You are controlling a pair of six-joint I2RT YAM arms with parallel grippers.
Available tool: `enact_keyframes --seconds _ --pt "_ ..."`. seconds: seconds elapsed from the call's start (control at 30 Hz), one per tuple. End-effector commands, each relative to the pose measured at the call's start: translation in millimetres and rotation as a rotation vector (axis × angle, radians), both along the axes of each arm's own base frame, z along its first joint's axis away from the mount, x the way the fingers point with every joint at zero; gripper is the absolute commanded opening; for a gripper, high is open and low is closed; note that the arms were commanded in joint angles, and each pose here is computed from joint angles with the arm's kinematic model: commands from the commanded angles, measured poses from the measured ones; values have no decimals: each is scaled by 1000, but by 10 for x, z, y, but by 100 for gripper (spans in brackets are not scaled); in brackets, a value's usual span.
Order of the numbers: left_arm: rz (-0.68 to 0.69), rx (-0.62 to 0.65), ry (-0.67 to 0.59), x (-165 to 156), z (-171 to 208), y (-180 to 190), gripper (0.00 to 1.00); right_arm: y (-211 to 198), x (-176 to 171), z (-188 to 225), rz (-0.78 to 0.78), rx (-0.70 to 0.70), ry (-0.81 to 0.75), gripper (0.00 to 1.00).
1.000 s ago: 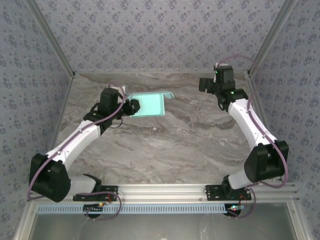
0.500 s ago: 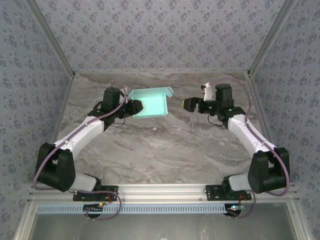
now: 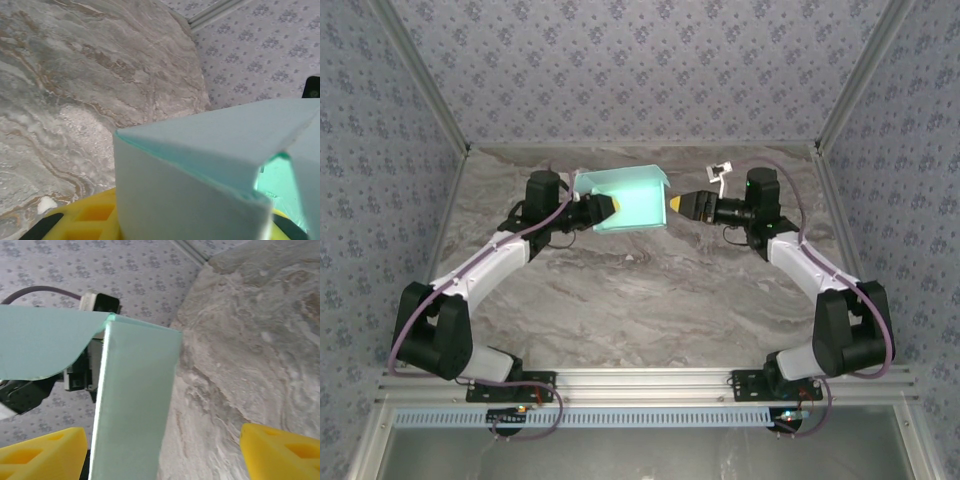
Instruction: Fold the paper box
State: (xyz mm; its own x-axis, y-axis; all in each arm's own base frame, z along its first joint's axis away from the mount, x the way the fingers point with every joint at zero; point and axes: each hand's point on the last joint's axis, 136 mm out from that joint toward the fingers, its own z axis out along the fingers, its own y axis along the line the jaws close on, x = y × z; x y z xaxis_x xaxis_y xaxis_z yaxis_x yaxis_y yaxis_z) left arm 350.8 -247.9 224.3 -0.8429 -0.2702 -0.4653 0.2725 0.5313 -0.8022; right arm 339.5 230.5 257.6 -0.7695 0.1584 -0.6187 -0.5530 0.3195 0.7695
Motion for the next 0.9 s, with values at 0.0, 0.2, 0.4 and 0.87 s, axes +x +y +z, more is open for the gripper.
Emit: enact_keyframes --seconds 0.0,0.2,0.4,0.87 --pt "-50 -66 -56 22 249 -83 27 93 -68 252 55 55 -63 82" --pt "-84 -109 -73 -20 334 -127 27 159 -37 337 67 88 -61 79" --pt "-104 -116 -77 -49 348 -150 28 203 -13 418 64 114 -67 74" --pt "-109 -115 -89 -73 366 -152 27 294 49 328 63 81 -2 52"
